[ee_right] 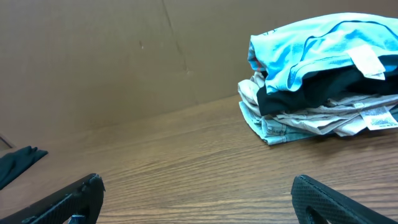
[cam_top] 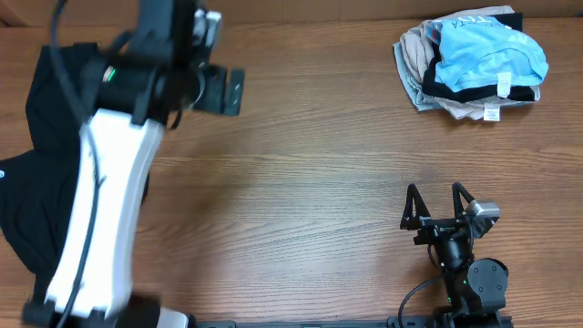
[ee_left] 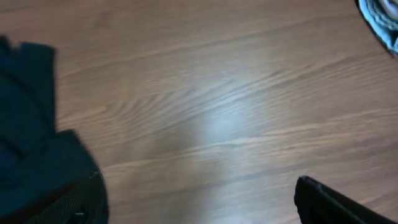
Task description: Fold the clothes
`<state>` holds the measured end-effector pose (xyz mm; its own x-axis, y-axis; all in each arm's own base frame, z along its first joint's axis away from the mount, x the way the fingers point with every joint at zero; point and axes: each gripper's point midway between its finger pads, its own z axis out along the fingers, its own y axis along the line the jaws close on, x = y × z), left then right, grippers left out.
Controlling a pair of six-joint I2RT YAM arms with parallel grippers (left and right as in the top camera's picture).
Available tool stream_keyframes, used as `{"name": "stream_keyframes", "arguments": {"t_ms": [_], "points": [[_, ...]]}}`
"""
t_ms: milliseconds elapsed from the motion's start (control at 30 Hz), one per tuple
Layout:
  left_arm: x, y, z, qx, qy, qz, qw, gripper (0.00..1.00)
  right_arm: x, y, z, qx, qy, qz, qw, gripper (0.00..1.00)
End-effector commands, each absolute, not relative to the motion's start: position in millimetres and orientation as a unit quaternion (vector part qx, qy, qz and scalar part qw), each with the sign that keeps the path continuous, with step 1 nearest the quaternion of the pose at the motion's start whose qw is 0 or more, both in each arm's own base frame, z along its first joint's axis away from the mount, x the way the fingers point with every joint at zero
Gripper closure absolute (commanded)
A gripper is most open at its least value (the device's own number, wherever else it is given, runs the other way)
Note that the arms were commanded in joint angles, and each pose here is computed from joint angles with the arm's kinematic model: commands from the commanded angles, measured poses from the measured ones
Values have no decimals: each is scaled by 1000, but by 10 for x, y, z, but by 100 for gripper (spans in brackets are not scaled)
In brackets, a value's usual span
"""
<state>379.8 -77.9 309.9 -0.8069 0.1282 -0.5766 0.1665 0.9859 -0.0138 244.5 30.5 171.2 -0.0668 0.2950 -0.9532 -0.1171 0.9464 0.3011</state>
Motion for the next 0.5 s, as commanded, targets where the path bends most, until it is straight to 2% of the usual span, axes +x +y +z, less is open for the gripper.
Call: {"name": "stream_keyframes", "arguments": {"t_ms": [0, 267, 467], "points": [[3639, -553, 2881, 59, 949, -8, 309, 0, 2448, 294, 1698, 65, 712, 149, 683, 0], [3472, -453, 2482, 38, 881, -84, 464, 0, 2448, 294, 1698, 65, 712, 149, 683, 0], [3219, -351, 2246, 36, 804, -86, 587, 0, 2448, 294, 1697, 65, 712, 149, 683, 0]]}}
